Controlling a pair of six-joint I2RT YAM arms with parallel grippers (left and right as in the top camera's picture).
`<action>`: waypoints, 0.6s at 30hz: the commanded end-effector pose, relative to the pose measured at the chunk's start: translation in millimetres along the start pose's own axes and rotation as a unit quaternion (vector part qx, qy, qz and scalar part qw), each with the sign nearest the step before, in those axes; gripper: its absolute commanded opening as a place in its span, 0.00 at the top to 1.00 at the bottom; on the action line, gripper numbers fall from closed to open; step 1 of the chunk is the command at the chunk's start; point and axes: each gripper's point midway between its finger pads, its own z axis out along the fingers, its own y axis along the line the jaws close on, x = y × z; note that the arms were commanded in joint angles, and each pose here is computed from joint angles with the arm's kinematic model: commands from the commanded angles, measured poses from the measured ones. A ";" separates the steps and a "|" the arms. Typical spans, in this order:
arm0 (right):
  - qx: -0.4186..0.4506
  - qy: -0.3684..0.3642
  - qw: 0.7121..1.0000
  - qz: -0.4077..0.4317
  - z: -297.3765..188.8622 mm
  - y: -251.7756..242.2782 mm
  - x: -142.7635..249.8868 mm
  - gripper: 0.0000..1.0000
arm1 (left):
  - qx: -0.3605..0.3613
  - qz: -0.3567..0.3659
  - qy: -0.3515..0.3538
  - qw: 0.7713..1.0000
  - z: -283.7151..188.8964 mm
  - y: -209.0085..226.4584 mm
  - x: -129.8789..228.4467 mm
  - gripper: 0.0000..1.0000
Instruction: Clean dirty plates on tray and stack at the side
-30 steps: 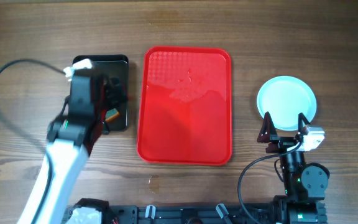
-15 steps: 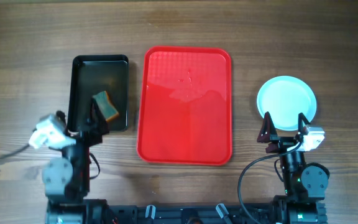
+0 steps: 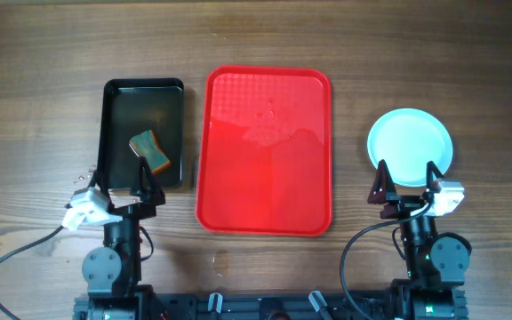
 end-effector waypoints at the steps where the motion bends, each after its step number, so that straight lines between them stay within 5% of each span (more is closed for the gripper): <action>1: -0.009 -0.001 1.000 0.005 -0.2 3.7 -0.6 0.00 | -0.015 0.006 0.027 1.000 -0.6 8.9 15.9 0.00; 18: -0.009 -0.001 1.000 0.005 -0.2 3.7 -0.6 0.00 | -0.029 0.010 0.055 0.998 -1.6 16.0 29.3 0.00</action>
